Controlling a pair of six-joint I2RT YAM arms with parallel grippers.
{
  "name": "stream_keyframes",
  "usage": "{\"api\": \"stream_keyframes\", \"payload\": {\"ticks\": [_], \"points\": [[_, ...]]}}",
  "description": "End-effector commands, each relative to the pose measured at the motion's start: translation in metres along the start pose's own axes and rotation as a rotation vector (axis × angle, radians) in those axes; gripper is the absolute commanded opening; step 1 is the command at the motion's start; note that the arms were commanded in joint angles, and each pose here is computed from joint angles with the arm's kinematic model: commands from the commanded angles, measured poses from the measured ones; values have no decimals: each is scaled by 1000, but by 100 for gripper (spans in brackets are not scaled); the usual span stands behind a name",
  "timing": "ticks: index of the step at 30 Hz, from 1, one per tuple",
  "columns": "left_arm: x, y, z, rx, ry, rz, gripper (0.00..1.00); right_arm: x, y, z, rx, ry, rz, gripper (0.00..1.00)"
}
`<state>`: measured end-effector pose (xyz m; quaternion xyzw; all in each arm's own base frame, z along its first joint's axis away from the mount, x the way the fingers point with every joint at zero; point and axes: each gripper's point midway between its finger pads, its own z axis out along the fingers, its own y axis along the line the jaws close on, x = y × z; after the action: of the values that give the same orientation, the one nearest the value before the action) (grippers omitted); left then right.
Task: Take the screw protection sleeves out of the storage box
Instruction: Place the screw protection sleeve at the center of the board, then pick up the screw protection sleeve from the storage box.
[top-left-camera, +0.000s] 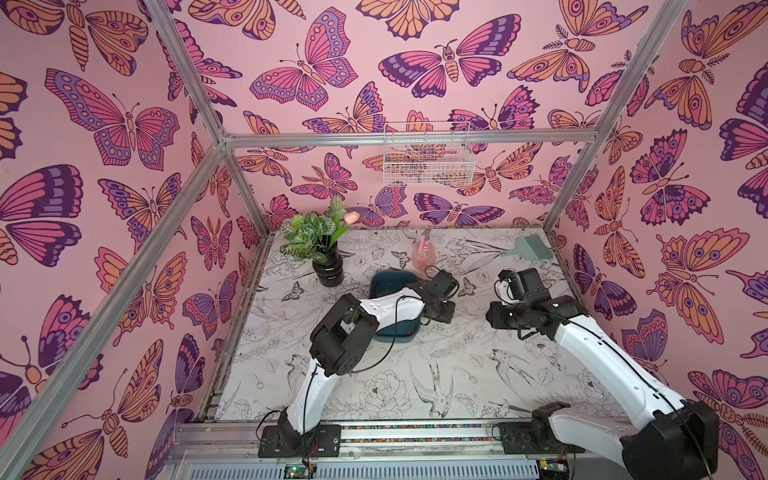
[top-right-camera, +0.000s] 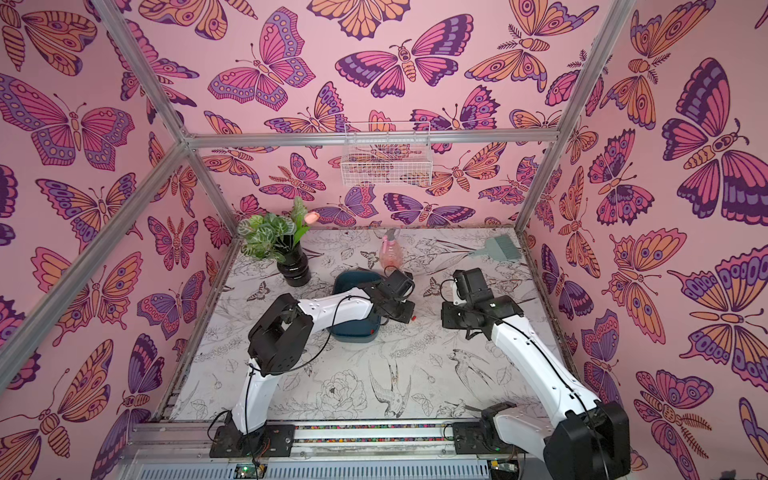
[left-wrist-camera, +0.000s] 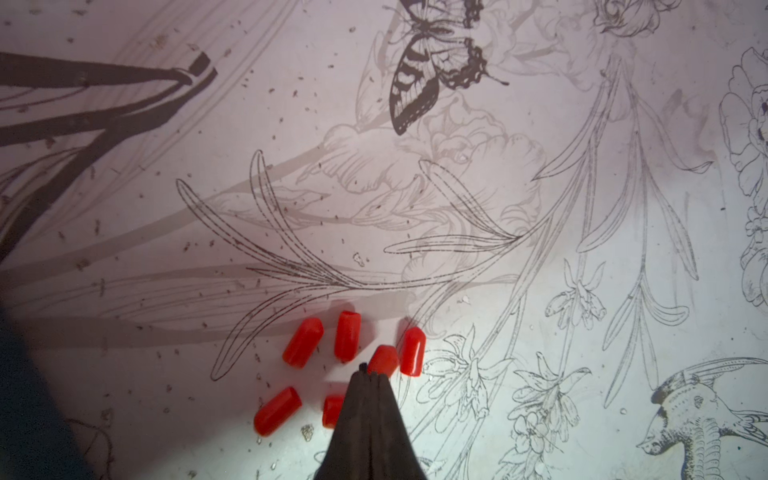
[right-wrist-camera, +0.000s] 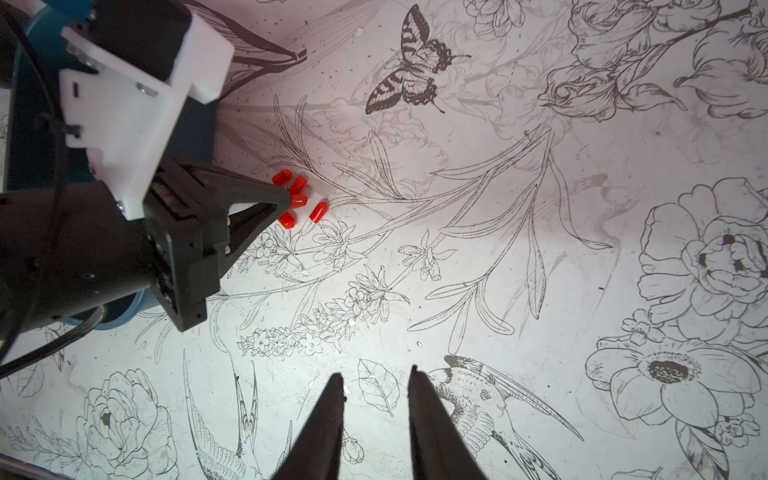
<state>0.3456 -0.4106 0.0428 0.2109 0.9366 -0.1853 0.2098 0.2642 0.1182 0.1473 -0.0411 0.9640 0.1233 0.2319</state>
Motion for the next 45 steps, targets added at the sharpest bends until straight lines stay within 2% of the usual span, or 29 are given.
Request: {"api": "stream_keyframes", "payload": {"ticks": [1, 6, 12, 16, 21, 28, 33, 40, 45], "points": [[0, 7, -11, -25, 2, 6, 2, 3, -2, -2, -1, 5, 9, 31], [-2, 6, -12, -25, -4, 8, 15, 3, -2, -2, -2, 4, 10, 31], [-11, 1, -17, -14, -25, 17, 24, 3, -2, -2, -2, 6, 10, 31], [-21, -3, -30, -5, -56, 20, 27, 2, -2, -2, -2, 5, 10, 31], [-36, -7, -69, 1, -124, 33, 29, 1, 0, -5, -10, 4, 10, 31], [-51, 10, -156, -48, -287, 34, 31, -7, 16, -13, -92, -29, 22, 32], [-22, 57, -192, -120, -323, -53, 31, -17, 30, -18, -158, -46, 44, 32], [40, 114, -205, -178, -296, -180, 32, -28, 53, -17, -190, -46, 27, 31], [57, 136, -215, -174, -312, -260, 32, -36, 76, -10, -202, -41, -2, 31]]}}
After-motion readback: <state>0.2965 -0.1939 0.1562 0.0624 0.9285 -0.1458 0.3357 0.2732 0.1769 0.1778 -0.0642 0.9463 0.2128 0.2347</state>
